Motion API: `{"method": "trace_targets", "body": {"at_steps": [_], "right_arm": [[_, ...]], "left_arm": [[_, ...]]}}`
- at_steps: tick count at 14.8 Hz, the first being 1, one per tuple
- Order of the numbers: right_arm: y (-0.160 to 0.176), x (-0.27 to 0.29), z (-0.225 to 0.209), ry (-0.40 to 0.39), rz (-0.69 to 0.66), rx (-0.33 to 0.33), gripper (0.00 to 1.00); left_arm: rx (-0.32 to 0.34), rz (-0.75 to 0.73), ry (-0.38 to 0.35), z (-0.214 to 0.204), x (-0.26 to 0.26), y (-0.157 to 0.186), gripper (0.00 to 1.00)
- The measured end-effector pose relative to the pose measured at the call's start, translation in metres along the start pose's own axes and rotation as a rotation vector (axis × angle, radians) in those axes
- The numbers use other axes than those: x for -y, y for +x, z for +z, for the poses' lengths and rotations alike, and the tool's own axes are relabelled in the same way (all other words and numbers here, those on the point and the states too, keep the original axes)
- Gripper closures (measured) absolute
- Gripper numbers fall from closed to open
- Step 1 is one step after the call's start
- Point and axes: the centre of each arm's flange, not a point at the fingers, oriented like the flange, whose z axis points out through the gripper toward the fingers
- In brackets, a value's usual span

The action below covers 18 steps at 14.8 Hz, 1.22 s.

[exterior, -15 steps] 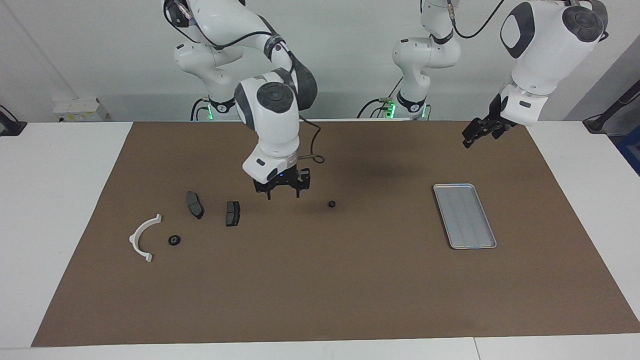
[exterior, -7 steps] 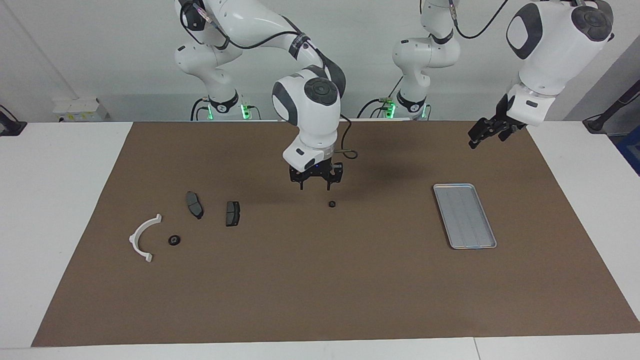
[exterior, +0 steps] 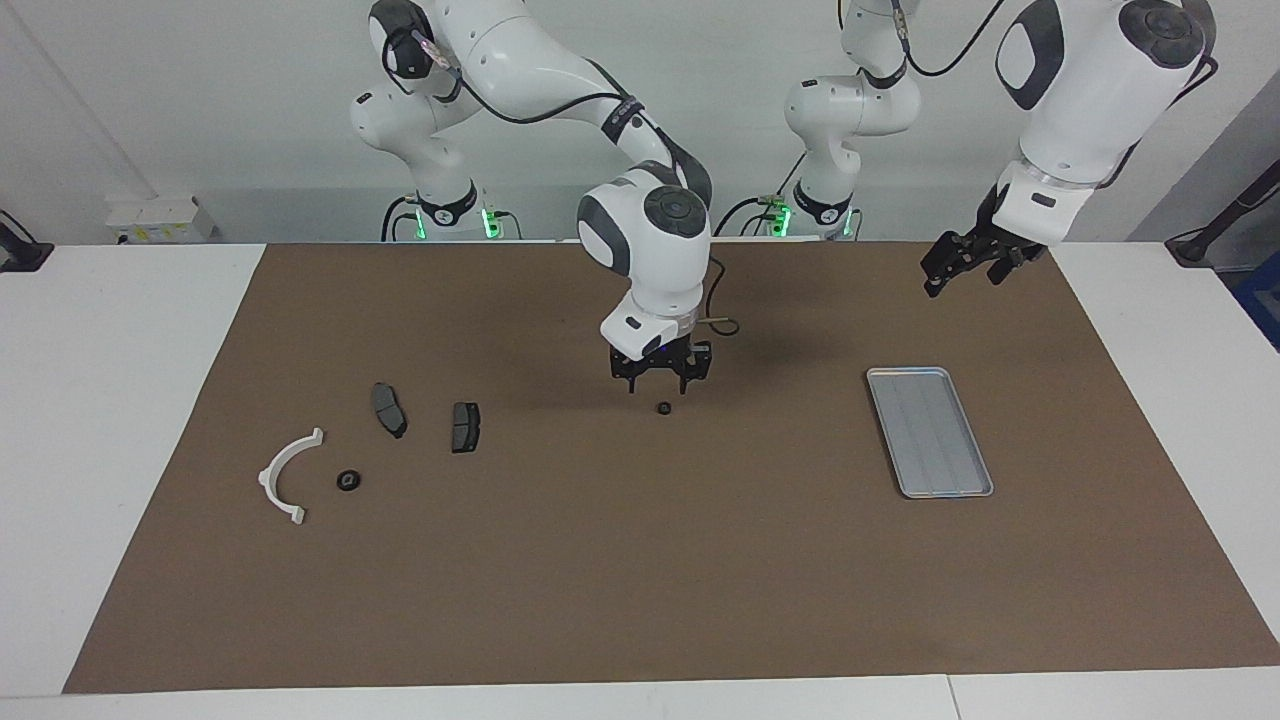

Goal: Place bearing gear from tray to pile
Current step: 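Reach the right gripper to the mid-table bearing and grasp it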

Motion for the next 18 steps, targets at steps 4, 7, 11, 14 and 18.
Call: {"method": "trace_targets", "body": {"at_steps": [4, 7, 11, 14, 18], "right_arm": [[-0.001, 0.002, 0.020, 0.003, -0.003, -0.002, 0.20], [-0.007, 0.008, 0.041, 0.004, -0.016, -0.002, 0.20], [-0.013, 0.009, 0.061, 0.004, -0.022, 0.000, 0.22], [-0.014, 0.008, 0.064, 0.004, -0.022, 0.000, 0.20], [-0.018, 0.007, 0.074, 0.010, -0.024, -0.005, 0.20]], "left_arm": [[0.007, 0.028, 0.004, 0.005, 0.002, 0.004, 0.00], [0.011, 0.031, 0.004, 0.008, 0.004, 0.006, 0.00], [0.011, 0.025, 0.004, 0.008, 0.008, 0.007, 0.00], [0.012, 0.023, 0.004, 0.008, 0.010, 0.007, 0.00], [0.011, 0.026, 0.004, 0.007, 0.009, 0.006, 0.00]]}}
